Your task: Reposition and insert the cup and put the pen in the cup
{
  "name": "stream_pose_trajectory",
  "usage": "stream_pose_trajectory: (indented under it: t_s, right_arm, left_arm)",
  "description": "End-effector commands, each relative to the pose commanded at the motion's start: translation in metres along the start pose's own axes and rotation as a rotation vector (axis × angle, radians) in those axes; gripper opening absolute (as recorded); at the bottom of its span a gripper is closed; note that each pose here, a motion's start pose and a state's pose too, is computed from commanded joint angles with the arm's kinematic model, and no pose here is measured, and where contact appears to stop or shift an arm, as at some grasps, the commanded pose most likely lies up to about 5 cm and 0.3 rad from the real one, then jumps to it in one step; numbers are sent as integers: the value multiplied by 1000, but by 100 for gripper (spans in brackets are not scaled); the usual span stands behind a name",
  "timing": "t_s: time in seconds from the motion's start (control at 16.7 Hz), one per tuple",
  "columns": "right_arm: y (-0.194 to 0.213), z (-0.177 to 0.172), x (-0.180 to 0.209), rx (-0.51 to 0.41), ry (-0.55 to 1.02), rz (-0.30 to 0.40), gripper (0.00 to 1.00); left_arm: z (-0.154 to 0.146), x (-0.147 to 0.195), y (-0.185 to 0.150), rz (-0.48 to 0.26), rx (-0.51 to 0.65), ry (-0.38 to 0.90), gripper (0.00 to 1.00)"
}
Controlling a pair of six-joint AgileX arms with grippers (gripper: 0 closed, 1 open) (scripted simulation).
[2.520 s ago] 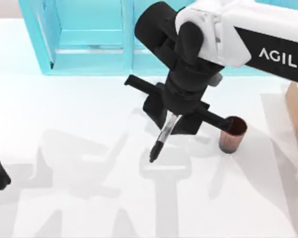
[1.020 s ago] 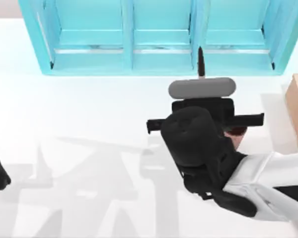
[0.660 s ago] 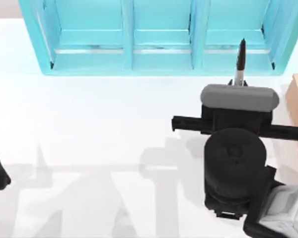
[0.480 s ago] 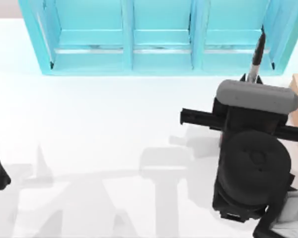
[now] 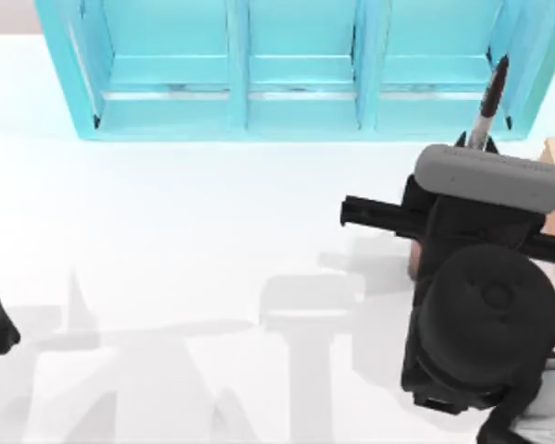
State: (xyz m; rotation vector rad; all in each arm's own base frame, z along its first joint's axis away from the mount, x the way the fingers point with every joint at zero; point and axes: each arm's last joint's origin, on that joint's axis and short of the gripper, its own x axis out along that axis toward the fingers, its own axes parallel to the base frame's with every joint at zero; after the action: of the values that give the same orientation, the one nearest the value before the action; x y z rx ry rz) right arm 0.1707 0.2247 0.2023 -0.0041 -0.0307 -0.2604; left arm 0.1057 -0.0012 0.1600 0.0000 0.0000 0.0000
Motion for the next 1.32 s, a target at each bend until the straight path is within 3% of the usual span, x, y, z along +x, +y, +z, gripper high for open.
stream_pose_trajectory:
  t_s: [0.72, 1.32]
  right_arm:
    - [-1, -18, 38, -2, 0, 4, 0]
    - [-1, -18, 38, -2, 0, 4, 75]
  left_arm:
    - [0, 0, 0, 0, 0, 0, 100]
    - [0, 0, 0, 0, 0, 0, 100]
